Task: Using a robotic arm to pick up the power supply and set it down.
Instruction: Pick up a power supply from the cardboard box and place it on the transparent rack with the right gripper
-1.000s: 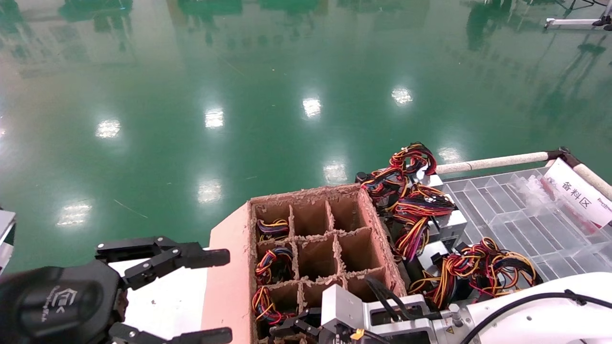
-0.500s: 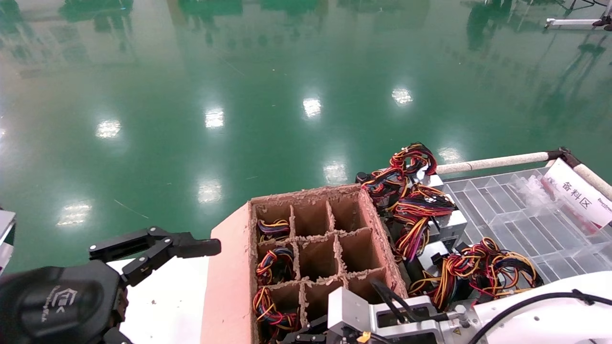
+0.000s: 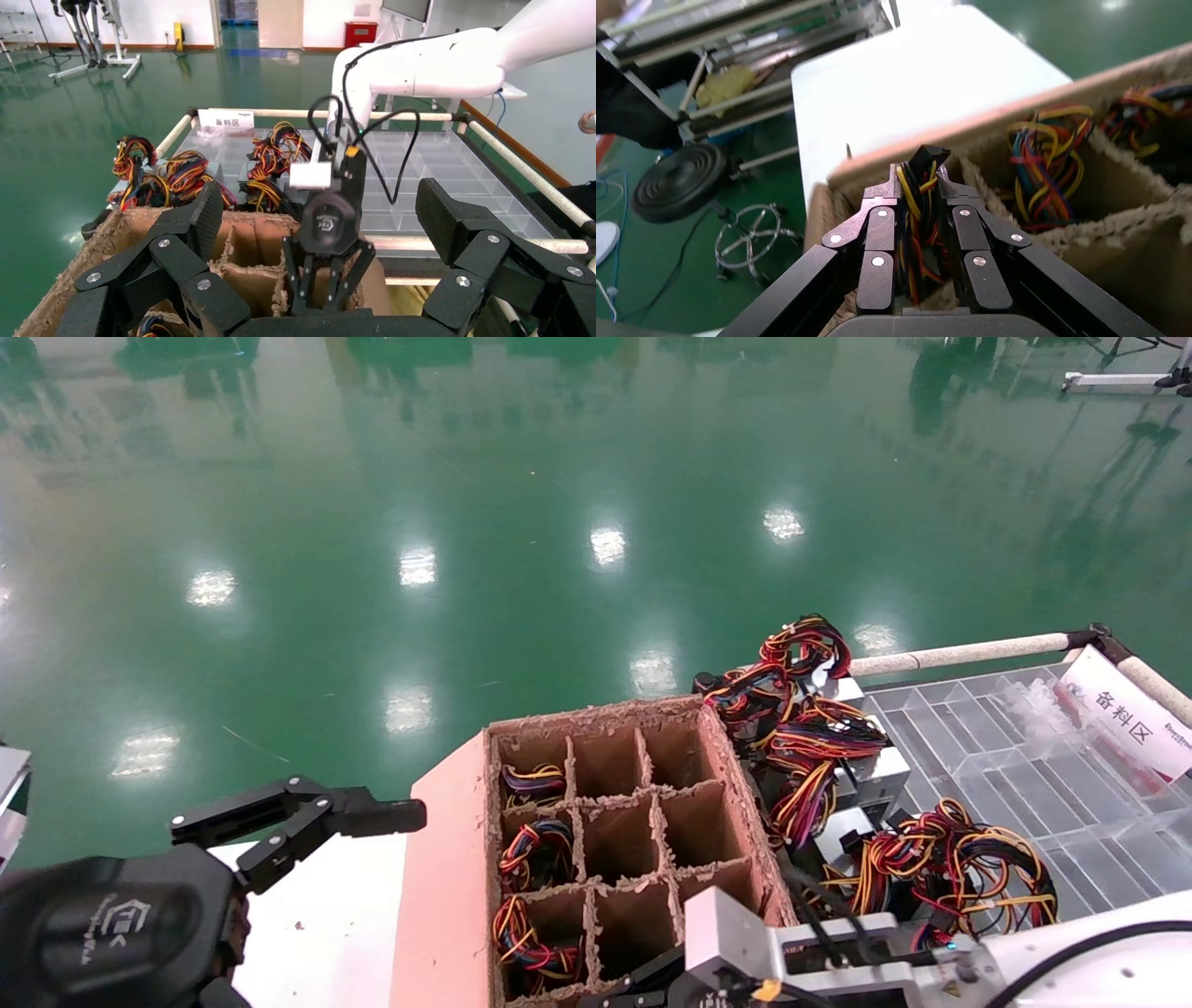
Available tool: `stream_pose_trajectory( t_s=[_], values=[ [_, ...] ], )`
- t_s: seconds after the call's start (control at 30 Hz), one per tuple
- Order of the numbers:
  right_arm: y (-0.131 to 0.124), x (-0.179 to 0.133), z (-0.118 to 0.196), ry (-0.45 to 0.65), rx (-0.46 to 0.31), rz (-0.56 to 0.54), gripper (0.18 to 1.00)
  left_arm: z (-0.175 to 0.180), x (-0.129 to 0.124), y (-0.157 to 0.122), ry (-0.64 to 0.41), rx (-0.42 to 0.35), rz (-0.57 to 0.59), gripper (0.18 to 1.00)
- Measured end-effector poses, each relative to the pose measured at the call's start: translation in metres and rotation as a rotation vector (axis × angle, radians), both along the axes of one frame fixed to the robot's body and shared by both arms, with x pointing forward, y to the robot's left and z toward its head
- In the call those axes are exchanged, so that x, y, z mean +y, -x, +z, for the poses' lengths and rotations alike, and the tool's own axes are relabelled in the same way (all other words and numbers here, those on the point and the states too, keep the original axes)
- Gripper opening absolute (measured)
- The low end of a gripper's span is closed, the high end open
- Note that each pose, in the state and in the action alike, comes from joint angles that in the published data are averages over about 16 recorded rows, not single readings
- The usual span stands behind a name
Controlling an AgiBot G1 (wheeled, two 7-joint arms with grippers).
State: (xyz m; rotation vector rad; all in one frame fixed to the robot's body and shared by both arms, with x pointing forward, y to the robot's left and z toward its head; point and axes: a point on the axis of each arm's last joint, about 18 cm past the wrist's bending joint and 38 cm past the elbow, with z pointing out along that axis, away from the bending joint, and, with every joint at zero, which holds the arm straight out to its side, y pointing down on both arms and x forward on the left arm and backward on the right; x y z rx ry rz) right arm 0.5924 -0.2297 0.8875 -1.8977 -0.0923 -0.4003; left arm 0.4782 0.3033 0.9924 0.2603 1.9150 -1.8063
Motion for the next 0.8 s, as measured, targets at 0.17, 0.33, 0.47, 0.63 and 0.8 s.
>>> stream_pose_trajectory(
  t_s=[0.17, 0.33, 0.47, 0.63, 0.8],
  values=[
    [0.012, -0.009, 0.024, -0.061, -0.029, 0.011, 0.266, 0.000, 0.000, 0.000, 0.000, 0.000, 0.000, 1.000],
    [0.025, -0.020, 0.058, -0.135, -0.083, 0.019, 0.263, 0.000, 0.000, 0.000, 0.000, 0.000, 0.000, 1.001],
    [0.036, -0.030, 0.090, -0.199, -0.137, 0.025, 0.262, 0.000, 0.000, 0.000, 0.000, 0.000, 0.000, 1.001],
    [0.047, -0.041, 0.132, -0.268, -0.213, 0.031, 0.260, 0.000, 0.000, 0.000, 0.000, 0.000, 0.000, 1.001],
    [0.054, -0.053, 0.173, -0.310, -0.291, 0.027, 0.259, 0.000, 0.000, 0.000, 0.000, 0.000, 0.000, 1.001]
  ],
)
